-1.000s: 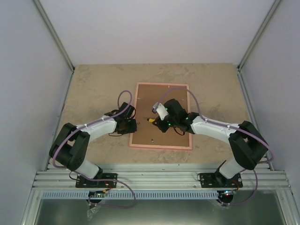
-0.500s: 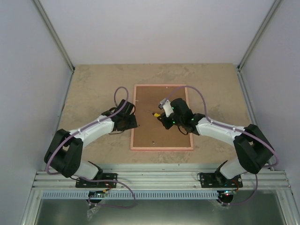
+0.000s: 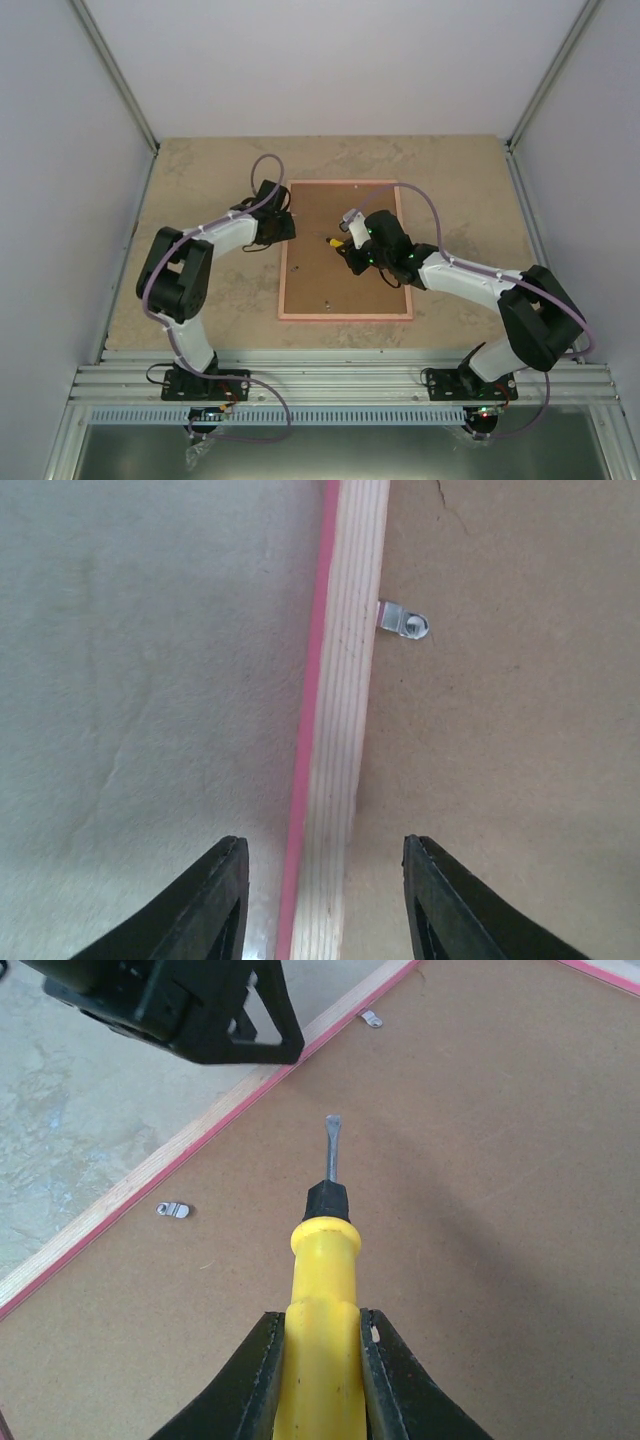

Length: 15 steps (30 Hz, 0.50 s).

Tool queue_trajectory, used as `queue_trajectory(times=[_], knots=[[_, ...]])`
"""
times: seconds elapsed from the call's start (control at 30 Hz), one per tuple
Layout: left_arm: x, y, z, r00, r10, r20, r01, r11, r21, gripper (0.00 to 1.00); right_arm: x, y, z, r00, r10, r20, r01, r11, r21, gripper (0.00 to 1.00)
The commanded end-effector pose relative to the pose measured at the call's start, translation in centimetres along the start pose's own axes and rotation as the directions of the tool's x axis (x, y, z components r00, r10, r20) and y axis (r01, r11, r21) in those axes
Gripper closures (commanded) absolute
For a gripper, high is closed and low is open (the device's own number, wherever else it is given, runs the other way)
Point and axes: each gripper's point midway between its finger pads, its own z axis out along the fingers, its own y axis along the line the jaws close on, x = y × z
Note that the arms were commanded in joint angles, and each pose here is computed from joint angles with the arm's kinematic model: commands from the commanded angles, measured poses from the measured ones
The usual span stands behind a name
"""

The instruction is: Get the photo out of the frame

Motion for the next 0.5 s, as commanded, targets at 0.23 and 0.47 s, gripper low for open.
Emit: queue_trajectory(times=[0.23,0.47], knots=[[0.1,-0.7,2.6,0.996,0.078,-0.045,-0.076,0.996,0.047,0.71,-0.3,-0.3,0.3,1.0,0.007,0.029,-0.007,1.0,0.008,1.0],[1.6,-0.6,2.9,0.991,0.111,-0.077,-0.105,0.991,0.079,0.87,-0.2,-0.3,0.9,1.0,0.006,0.025,-0.006,1.0,0.004,1.0]])
